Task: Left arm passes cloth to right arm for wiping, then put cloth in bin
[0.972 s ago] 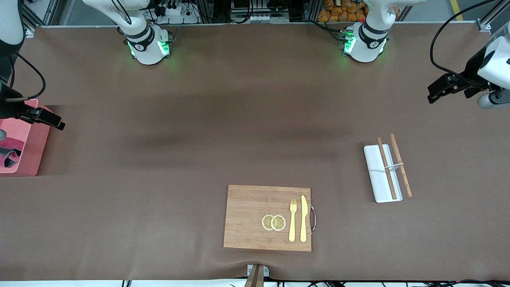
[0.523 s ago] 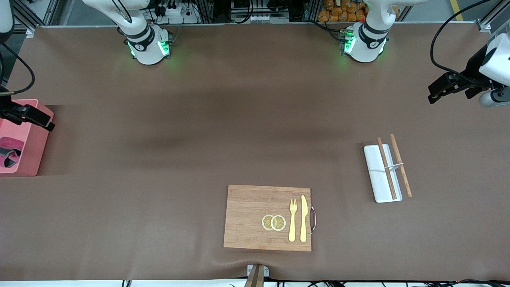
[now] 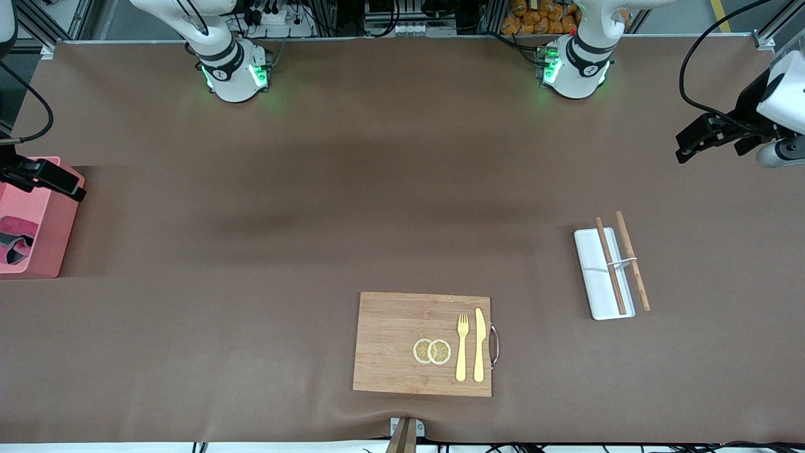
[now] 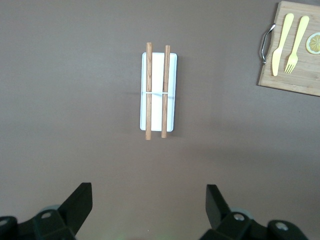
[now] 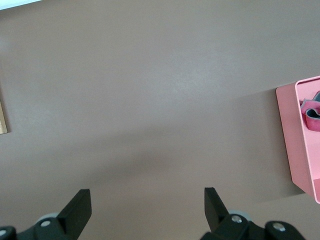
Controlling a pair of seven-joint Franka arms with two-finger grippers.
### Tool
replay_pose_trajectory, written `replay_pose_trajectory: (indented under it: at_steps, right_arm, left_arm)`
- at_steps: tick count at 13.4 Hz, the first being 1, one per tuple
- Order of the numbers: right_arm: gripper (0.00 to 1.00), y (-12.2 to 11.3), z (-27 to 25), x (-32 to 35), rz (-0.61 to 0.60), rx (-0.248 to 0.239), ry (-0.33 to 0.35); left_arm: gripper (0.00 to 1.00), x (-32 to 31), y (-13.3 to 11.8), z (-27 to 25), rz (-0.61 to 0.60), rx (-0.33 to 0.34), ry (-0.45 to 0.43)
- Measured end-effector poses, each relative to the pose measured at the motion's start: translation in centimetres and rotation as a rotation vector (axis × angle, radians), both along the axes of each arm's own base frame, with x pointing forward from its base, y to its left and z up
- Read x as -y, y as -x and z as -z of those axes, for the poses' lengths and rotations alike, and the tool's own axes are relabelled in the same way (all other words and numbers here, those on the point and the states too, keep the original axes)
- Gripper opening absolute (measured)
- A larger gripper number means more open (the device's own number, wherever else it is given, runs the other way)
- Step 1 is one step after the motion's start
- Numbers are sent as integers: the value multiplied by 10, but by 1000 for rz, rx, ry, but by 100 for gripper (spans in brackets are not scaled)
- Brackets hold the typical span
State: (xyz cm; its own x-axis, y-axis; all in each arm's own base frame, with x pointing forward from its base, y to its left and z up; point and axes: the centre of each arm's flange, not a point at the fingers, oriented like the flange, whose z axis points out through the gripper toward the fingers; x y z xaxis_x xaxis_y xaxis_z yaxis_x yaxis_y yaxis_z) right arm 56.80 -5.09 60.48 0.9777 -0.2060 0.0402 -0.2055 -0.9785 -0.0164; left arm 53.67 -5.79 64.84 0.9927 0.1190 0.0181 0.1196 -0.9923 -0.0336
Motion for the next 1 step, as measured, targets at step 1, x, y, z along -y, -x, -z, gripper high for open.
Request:
replay_pose_trajectory:
  at_steps: [1]
  right_arm:
    - [100, 0, 0, 0, 0, 0, 0]
  left_arm:
    - [100, 0, 0, 0, 0, 0, 0]
